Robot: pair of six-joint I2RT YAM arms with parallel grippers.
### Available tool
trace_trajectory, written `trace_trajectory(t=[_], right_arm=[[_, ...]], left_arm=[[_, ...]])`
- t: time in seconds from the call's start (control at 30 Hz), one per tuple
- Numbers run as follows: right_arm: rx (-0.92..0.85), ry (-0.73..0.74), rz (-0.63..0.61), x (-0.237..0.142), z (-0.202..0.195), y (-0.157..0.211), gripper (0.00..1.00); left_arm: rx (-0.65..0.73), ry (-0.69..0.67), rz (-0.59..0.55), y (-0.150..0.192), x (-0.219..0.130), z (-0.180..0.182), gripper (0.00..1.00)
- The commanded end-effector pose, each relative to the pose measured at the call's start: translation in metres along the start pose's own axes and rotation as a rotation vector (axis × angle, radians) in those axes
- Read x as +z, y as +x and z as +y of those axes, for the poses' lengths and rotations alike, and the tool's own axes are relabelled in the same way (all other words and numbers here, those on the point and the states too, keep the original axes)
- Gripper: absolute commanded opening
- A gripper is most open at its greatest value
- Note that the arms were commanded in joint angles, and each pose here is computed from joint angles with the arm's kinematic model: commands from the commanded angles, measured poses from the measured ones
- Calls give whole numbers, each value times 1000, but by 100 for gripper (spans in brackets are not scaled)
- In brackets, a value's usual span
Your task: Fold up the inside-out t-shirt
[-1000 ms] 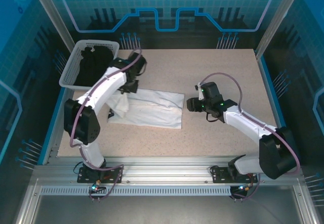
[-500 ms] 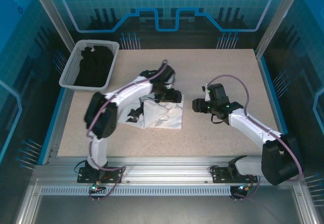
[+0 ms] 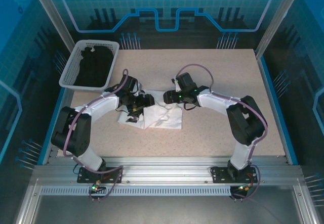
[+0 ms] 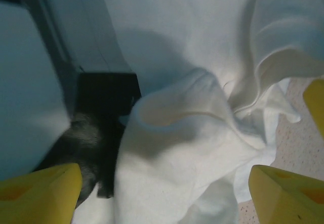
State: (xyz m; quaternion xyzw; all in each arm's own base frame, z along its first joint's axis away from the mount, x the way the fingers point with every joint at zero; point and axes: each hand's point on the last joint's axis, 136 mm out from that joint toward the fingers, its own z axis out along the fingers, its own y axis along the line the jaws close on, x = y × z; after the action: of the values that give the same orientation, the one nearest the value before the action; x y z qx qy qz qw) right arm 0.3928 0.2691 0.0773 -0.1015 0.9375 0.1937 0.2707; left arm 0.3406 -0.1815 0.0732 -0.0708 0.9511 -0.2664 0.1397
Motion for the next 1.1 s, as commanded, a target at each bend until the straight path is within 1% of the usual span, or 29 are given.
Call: trace_trajectory(t=[0.0,0.1,0.2,0.27,0.3,0.43,0.5,0.57,0.63,0.7,0.77,0.8,0.87,0.93,1.0,1.07], right_arm=[[-3,139,30,11,-23,-1,73],[9,208,34,5,-49,-10,65],[52,175,58,0,-70,-18,49],[85,157,88,-2,-84,-19,40],[100,156,102,-3,-92,-18,38],[177,119,117,-16,-116,-21,37],[196,112,99,-29,-123,-23,40],[193,100,78,-46,-123,-23,44],[167,41,58,-58,-105,-18,47],[126,-64,38,-63,-72,-11,52],[75,-116,48,-58,-39,2,62],[49,-102,55,-53,-31,5,65],[24,-34,71,-37,-28,7,68],[65,-21,83,-24,-35,5,69],[98,-37,86,-12,-39,1,69],[105,-79,101,-1,-33,-1,68]], left_arm=[[73,182,13,3,10,-46,85],[133,259,42,21,16,-76,81],[241,344,46,48,15,-116,81],[300,402,86,70,21,-142,81],[316,410,108,78,26,-149,81],[384,464,169,100,37,-177,81],[410,500,179,105,31,-188,81],[440,510,158,102,18,-191,82],[462,502,100,93,0,-185,83],[414,459,29,75,-15,-163,83],[287,366,-43,48,-26,-121,83],[228,329,-64,39,-30,-102,83],[135,269,-96,24,-36,-68,83],[74,205,-110,17,-40,-44,83],[71,184,-117,16,-44,-36,83],[80,160,-132,16,-45,-30,83]])
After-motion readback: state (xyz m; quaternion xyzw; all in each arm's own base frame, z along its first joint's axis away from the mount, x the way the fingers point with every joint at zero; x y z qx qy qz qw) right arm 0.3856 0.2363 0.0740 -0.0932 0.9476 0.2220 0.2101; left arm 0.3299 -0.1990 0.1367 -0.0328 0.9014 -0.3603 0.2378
